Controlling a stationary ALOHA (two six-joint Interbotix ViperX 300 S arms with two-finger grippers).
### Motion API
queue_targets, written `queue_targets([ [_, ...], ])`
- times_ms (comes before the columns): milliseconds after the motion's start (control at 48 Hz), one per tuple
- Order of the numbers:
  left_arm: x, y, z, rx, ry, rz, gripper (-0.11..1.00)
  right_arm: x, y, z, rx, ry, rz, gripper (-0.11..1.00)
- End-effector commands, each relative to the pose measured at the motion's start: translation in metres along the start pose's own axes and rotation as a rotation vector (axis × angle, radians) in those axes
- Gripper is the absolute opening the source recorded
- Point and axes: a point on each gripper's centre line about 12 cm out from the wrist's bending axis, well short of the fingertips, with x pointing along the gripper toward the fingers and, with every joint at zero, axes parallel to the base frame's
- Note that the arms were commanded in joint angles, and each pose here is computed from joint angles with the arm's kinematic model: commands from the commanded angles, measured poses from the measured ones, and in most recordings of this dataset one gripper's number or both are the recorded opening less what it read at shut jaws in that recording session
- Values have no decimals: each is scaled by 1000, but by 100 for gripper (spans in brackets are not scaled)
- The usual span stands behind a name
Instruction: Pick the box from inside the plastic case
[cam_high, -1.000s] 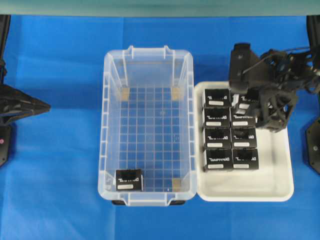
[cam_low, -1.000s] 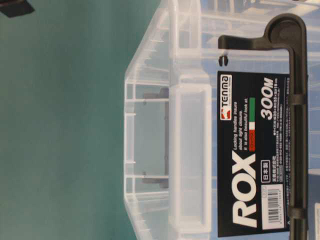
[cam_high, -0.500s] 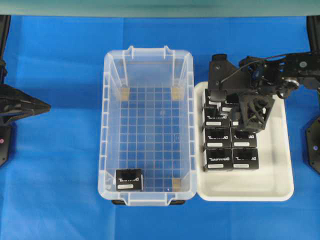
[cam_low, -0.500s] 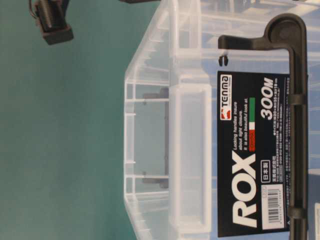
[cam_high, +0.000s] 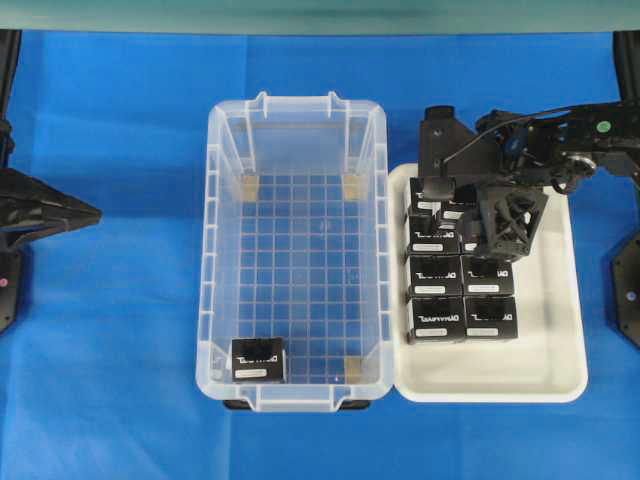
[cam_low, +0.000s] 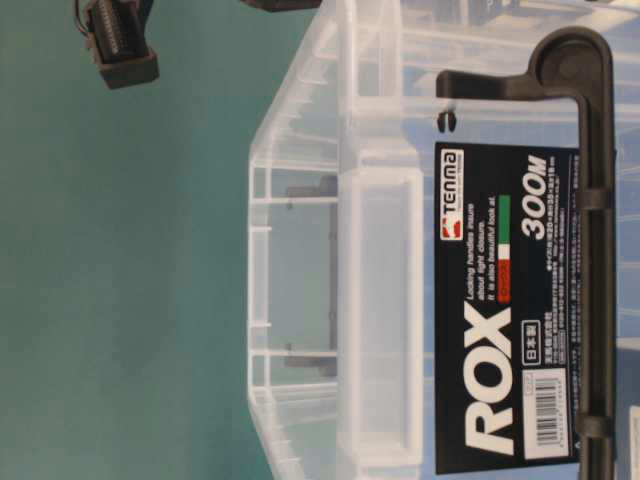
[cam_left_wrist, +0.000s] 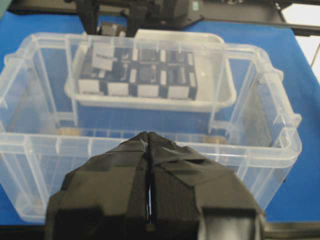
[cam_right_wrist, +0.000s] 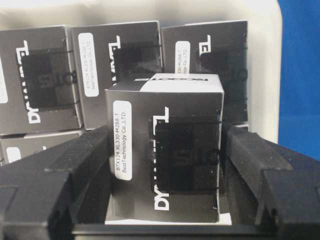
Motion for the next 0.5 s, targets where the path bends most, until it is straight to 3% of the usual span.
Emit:
queue_targets([
  [0, 0, 0, 10, 0, -23, 1, -5, 2, 0, 1, 0, 0, 0, 67],
  [479, 0, 0, 10, 0, -23, 1, -5, 2, 2, 1, 12, 24, 18, 66],
])
